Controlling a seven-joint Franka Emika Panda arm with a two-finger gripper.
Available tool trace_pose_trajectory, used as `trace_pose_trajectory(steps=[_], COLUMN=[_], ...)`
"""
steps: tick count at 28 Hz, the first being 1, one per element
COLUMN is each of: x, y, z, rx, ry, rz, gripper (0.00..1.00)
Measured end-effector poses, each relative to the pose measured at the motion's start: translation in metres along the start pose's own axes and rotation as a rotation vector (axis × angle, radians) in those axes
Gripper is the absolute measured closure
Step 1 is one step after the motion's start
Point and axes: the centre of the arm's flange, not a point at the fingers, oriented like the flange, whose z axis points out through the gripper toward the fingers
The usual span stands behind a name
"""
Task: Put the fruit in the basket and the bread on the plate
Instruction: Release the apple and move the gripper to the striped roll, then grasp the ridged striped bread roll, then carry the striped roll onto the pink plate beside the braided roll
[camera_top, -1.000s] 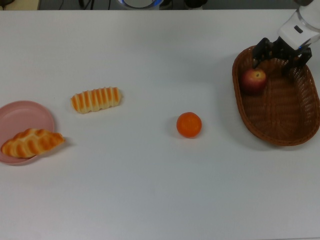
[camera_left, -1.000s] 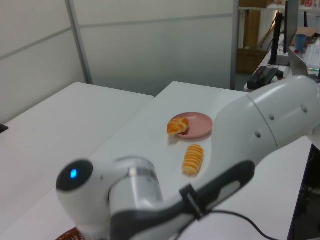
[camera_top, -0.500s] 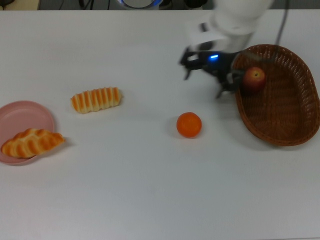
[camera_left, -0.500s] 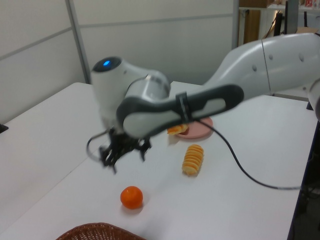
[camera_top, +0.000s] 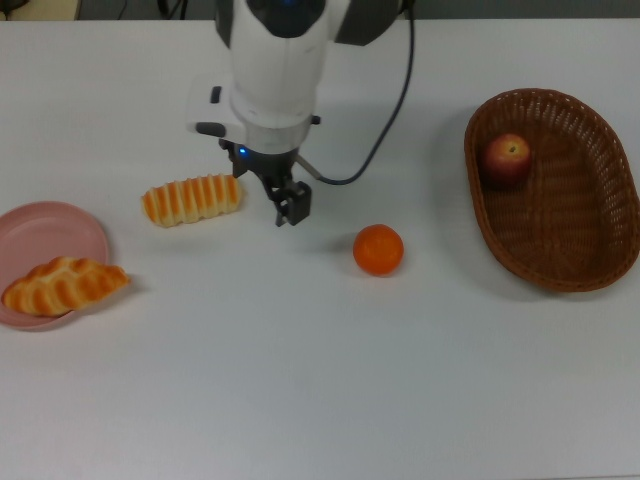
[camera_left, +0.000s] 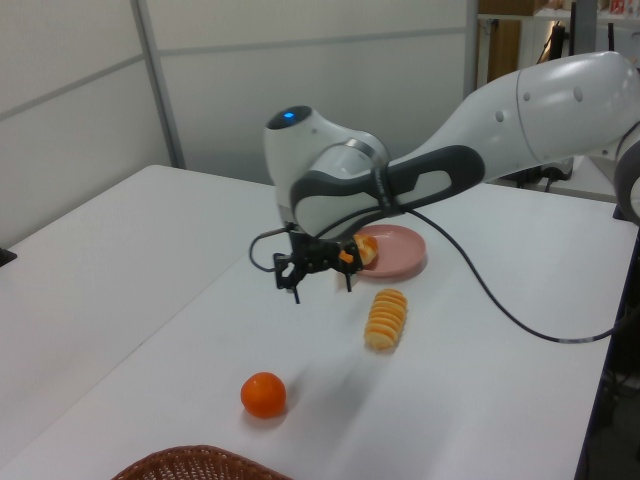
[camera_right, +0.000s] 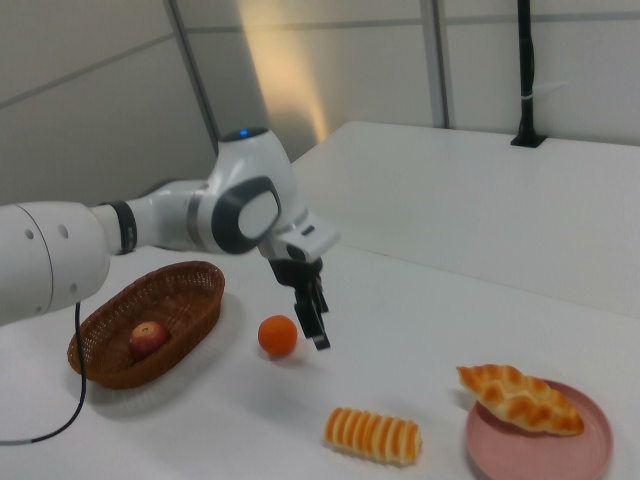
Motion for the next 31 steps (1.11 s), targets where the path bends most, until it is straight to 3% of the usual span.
trace_pose_trajectory(steps=[4,13,24,31], x=[0.009,0.037,0.017,0.026], y=[0.029,0.086,0.097,0.103], z=[0.017,0.051,0.102,0.113], rx=[0.023,0.015,-0.008,0.004], ry=[-0.018,-0.034,-0.064,-0.053], rz=[0.058,0.156,0.147,0.167], gripper=[0.00,0.00,0.00,0.00])
